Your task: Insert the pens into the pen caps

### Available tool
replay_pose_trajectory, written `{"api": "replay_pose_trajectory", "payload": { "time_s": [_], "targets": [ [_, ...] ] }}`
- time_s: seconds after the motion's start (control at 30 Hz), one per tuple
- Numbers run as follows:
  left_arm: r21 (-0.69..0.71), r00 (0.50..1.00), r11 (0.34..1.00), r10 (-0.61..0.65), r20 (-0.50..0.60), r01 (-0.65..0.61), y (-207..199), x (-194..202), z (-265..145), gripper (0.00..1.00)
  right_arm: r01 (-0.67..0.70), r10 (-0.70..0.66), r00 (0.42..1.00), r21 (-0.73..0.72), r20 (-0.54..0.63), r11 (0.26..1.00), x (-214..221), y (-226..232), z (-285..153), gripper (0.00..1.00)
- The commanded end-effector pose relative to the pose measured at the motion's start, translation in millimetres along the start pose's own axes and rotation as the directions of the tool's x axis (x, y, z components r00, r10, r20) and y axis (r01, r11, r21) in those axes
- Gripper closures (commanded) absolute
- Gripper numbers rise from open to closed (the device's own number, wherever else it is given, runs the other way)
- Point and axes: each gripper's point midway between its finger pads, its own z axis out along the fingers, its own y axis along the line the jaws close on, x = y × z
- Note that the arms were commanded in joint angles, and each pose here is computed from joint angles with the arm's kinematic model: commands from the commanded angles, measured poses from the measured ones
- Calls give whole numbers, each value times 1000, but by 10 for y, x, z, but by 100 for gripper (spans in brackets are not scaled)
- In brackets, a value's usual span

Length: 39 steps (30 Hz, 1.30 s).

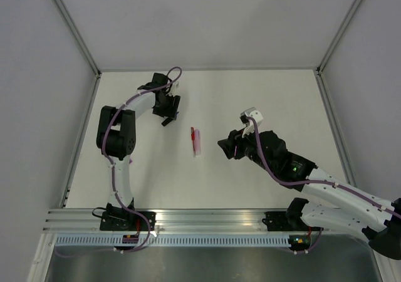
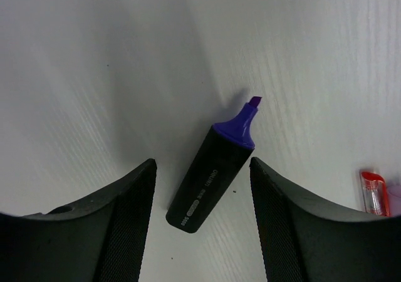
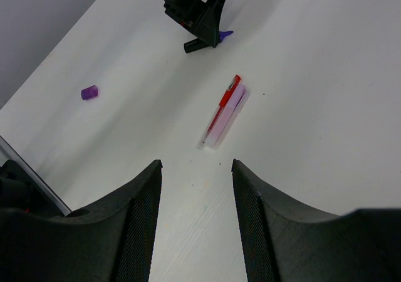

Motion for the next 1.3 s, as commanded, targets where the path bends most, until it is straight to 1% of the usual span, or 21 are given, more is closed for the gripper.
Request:
{"api": "replay_pose_trajectory", "payload": {
  "time_s": [0.0,0.2,0.3,0.5,0.53,0.67,0.7,0.73,0.77,0.8,0.87,0.9,1.0,1.1,1.17,1.27],
  "targets": [
    [-36,997,997,73,-17,-74,107,-45,49,34,8,-7,999,-29,37,1000,-105,48,-30,45],
    [-17,993,994,104,-61,-105,33,96,97,37,12,-11,999,-28,35,1000,-98,49,-21,45],
    [-29,992,995,92,-89,-95,36,150,119,41,11,-10,999,-27,33,1000,-95,48,-22,45],
    [-34,990,997,70,-121,-75,44,205,170,51,12,-11,999,-25,36,1000,-93,36,-31,45],
    [-31,989,997,70,-130,-75,34,217,176,54,11,-10,999,-26,39,1000,-106,43,-33,45],
    [-33,983,998,52,-176,-59,36,307,190,60,11,-10,999,-30,37,999,-101,48,-40,45],
    [-37,982,998,47,-184,-54,39,328,186,62,11,-10,999,-31,39,999,-108,51,-41,45],
    [-38,981,998,43,-188,-51,40,342,184,68,10,-9,999,-32,41,999,-117,50,-47,45],
    [-41,980,998,33,-194,-42,39,361,188,72,13,-12,999,-34,42,999,-113,51,-44,45],
    [-45,980,998,25,-197,-35,41,380,186,78,11,-10,999,-36,43,999,-112,53,-46,45],
    [-46,980,999,-3,-200,-7,21,404,190,84,13,-11,999,-36,45,999,-105,52,-38,44],
    [-47,979,999,-15,-204,6,12,419,185,90,13,-11,999,-38,46,999,-106,59,-35,44],
    [-52,977,996,-76,-198,67,-21,433,168,98,17,-15,999,-35,39,999,-75,51,-3,44],
    [-52,979,992,-126,-160,119,-66,376,72,98,25,-24,999,-39,26,999,-28,55,37,44],
    [-19,983,989,-151,-108,150,-145,277,4,98,27,-26,999,-44,22,999,3,62,72,44],
    [30,981,981,-192,0,192,-251,102,-310,98,28,-28,1000,-37,11,999,19,66,122,44]
  ]
}}
